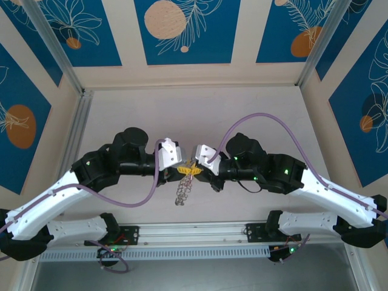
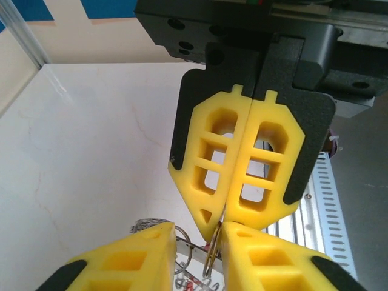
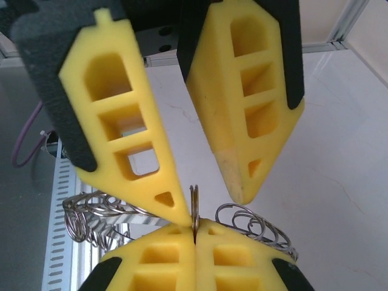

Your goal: Put the keys on the keyring

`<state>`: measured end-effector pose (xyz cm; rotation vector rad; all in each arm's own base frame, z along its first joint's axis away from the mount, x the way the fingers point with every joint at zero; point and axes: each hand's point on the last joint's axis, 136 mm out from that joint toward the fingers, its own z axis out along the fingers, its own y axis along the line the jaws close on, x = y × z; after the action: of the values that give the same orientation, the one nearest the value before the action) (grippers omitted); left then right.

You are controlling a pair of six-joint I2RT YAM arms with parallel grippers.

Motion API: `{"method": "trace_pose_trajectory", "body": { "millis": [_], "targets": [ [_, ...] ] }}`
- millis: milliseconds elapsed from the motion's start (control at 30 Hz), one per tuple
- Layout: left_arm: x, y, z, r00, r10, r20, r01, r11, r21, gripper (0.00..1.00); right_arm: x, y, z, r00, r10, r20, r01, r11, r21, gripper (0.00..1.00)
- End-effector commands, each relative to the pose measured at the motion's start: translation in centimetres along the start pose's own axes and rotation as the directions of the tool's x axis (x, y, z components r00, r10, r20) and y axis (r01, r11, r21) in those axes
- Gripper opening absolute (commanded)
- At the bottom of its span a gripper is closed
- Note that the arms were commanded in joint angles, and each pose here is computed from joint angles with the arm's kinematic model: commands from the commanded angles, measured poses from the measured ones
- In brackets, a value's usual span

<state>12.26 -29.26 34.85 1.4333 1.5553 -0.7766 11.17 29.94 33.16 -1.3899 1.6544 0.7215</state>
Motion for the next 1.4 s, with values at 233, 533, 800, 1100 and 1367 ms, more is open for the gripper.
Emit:
{"method": "trace_pose_trajectory", "body": {
  "millis": [233,533,800,1100,1367],
  "targets": [
    [1.0,-0.3,0.5,0.999,0.017,-0.044,-0.017,1.0,0.02,0.18,-2.6,0.7,-1.5,0.994,-0.028,0.103,0.03,0.999,-0.027,0.0],
    [0.7,-1.1,0.7,1.0,0.016,-0.024,-0.015,0.998,0.066,0.0,-2.9,0.9,-2.0,0.991,-0.035,0.13,0.039,0.999,-0.031,0.0],
    [-1.8,-2.6,-1.5,0.985,-0.015,0.173,-0.003,0.995,0.098,0.0,-2.2,2.0,-2.5,0.985,-0.032,0.167,0.046,0.996,-0.083,0.05],
    [-3.4,-3.4,-2.2,0.949,-0.037,0.312,-0.007,0.99,0.139,0.0,-2.0,3.8,-3.5,0.975,-0.047,0.219,0.085,0.982,-0.167,0.17],
    [-4.4,-4.4,-2.8,0.904,-0.032,0.427,-0.049,0.983,0.178,0.0,-1.6,4.2,-3.3,0.977,-0.038,0.211,0.081,0.977,-0.196,0.18]
  ]
}}
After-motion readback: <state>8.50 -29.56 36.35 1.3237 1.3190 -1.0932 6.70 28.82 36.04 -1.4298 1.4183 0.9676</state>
